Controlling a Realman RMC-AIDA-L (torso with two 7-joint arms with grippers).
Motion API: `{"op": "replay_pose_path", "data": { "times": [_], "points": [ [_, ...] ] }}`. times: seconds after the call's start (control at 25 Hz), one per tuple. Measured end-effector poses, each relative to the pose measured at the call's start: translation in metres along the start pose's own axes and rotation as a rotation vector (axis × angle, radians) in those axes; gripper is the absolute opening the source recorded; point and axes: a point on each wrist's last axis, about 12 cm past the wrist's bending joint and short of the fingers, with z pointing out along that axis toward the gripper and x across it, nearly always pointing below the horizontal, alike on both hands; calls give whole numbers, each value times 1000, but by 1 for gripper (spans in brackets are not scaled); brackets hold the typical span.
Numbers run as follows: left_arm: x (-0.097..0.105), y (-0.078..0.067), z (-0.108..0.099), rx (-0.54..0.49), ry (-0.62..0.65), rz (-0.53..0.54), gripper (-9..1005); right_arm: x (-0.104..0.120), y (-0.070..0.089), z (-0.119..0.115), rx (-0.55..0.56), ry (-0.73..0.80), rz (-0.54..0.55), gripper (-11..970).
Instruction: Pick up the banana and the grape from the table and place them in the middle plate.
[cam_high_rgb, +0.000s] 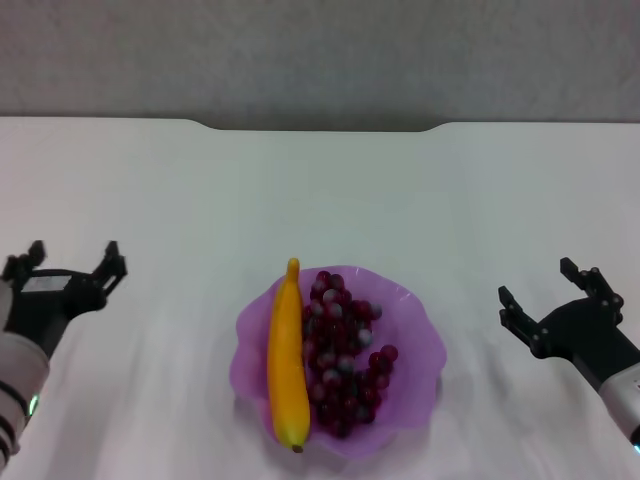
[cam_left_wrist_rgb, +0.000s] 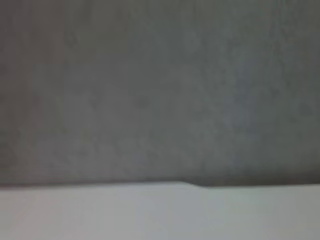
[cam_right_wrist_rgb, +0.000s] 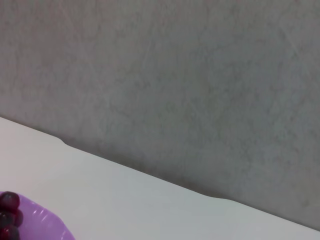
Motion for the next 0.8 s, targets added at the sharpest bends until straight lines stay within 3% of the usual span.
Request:
{"op": "replay_pose_path", "data": {
  "times": [0.24,0.4,0.56,0.8],
  "points": [
    [17,-4,-11,-75,-142,89,890,1,-1,1,2,8,51,867],
    [42,12,3,-75,-121,58,891,3,-4,1,4,14,55,868],
    [60,30,3,-70,-112,2,891,6,-8,-1,17,26,86,868],
    [68,31,-8,-24,-144,-40,890,9,-13,-1,24,38,127,871]
  ]
}}
